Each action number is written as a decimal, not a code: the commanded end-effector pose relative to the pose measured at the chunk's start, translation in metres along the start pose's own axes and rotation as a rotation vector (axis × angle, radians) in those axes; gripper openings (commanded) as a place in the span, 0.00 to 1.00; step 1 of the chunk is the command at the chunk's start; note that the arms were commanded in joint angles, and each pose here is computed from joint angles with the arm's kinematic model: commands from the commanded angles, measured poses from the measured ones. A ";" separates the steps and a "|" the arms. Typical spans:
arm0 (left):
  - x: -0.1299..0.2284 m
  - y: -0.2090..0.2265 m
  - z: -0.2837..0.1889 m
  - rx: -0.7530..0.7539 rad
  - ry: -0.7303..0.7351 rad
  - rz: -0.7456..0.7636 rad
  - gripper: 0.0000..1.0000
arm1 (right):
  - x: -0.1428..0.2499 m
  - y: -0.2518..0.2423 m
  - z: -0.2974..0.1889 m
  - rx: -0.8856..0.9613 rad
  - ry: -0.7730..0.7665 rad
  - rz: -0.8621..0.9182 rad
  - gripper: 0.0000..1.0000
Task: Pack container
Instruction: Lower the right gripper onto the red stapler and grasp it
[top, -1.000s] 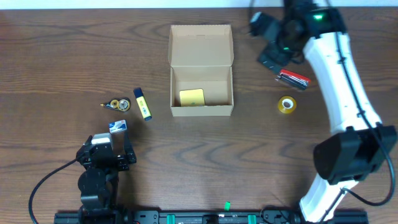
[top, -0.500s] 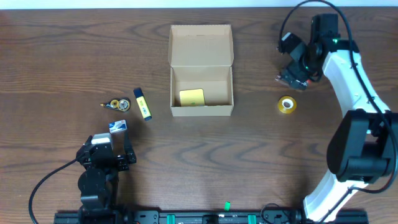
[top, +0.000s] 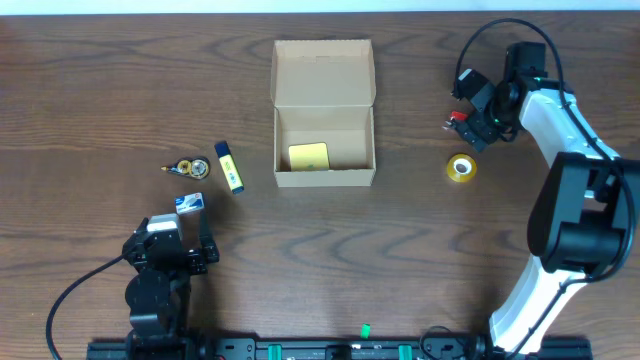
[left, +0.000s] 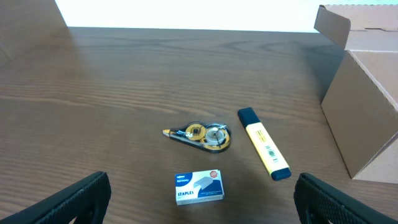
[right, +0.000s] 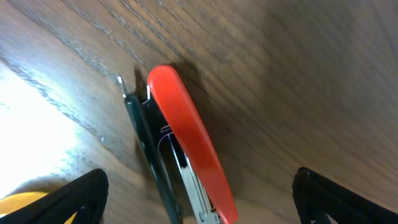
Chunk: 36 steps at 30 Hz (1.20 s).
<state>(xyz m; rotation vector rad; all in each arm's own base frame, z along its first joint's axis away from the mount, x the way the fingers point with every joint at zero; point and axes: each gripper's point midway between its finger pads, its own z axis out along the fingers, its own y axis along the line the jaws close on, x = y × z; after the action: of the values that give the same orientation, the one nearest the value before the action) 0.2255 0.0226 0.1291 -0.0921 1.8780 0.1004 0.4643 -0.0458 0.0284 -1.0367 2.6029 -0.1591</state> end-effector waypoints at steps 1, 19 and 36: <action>0.012 -0.002 0.002 0.015 0.033 -0.002 0.95 | 0.008 0.000 0.010 -0.023 0.003 0.006 0.96; 0.012 -0.002 0.002 0.015 0.033 -0.002 0.95 | 0.018 0.008 0.035 -0.110 -0.032 0.060 0.65; 0.012 -0.002 0.002 0.015 0.033 -0.002 0.95 | 0.031 0.031 0.032 -0.207 0.022 0.076 0.19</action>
<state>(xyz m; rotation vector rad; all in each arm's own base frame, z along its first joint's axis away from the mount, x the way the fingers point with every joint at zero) 0.2255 0.0226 0.1291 -0.0921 1.8780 0.1004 0.4459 -0.0421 -0.0015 -1.0119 2.6644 0.0742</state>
